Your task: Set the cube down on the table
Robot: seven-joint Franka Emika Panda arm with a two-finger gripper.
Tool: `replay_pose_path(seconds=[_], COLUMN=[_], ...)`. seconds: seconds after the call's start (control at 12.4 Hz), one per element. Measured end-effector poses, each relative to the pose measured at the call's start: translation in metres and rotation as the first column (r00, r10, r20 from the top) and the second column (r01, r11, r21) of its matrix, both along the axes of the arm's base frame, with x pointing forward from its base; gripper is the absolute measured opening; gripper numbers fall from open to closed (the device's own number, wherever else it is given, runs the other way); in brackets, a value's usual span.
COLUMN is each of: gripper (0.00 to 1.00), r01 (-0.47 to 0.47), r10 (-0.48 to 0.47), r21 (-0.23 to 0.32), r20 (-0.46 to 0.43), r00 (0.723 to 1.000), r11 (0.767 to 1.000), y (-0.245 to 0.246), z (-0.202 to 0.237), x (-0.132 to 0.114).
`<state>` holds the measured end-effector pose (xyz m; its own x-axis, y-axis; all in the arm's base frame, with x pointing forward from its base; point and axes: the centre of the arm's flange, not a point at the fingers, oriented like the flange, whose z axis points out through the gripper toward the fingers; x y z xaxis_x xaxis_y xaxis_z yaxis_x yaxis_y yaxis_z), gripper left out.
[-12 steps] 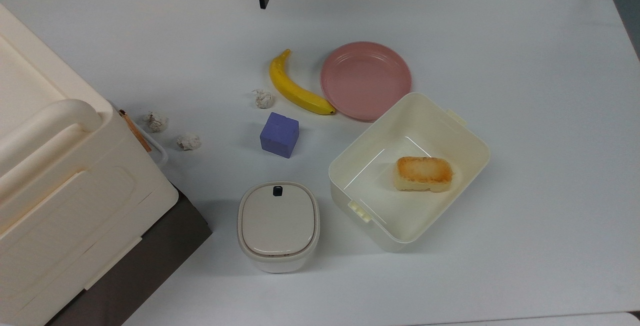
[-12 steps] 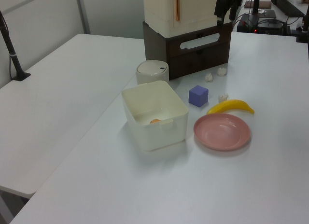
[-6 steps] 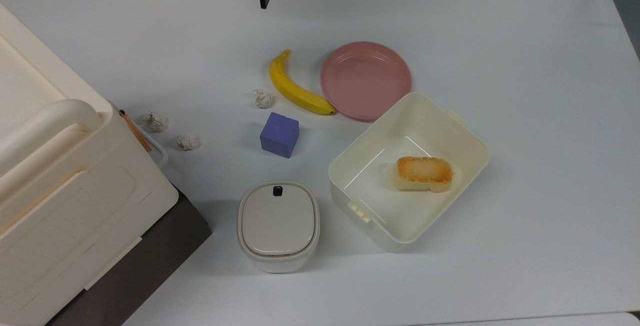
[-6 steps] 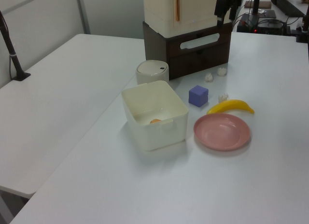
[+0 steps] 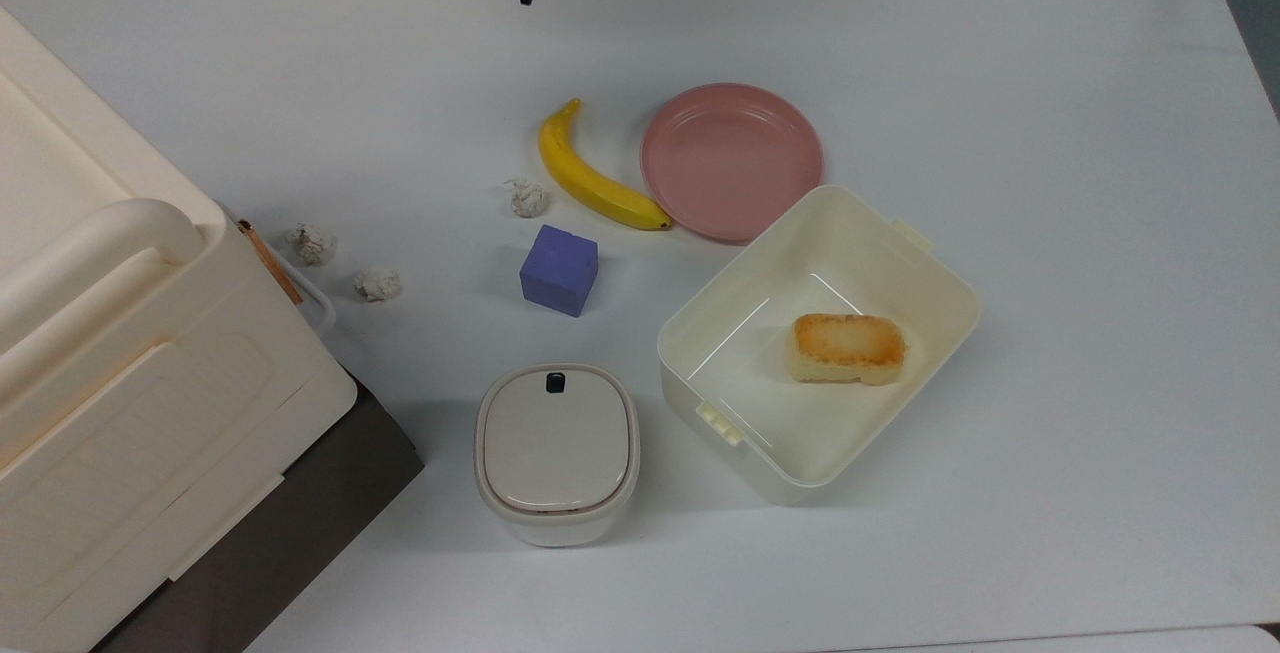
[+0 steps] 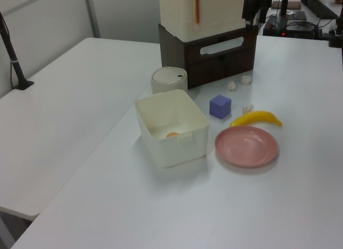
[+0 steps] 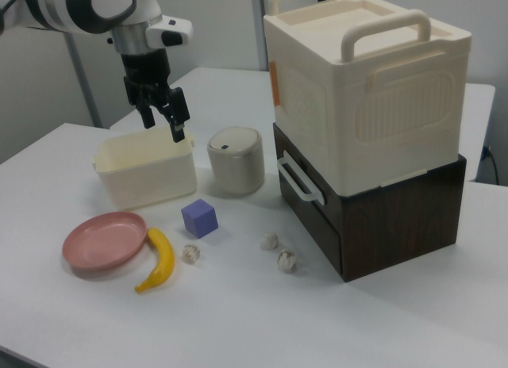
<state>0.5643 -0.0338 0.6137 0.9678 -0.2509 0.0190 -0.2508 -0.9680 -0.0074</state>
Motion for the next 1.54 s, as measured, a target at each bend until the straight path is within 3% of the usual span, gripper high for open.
replay_pose_path(seconds=[0.32,0.73,1.3,1.54], gripper=[1.00,1.00,1.00,1.00], r01=[0.021,0.003,-0.005,-0.013], r10=[-0.021,-0.002,0.007,0.015], r21=[-0.006,-0.010,-0.016,-0.014], r20=[-0.002,0.020,0.129,0.123], r00=[1.000,1.000,0.992,0.992], r11=[1.000,1.000,1.000,1.000], y=[-0.015,-0.015,-0.007,0.003], z=[0.011,0.059,0.012,-0.009], x=[-0.007,-0.034,0.007,0.014])
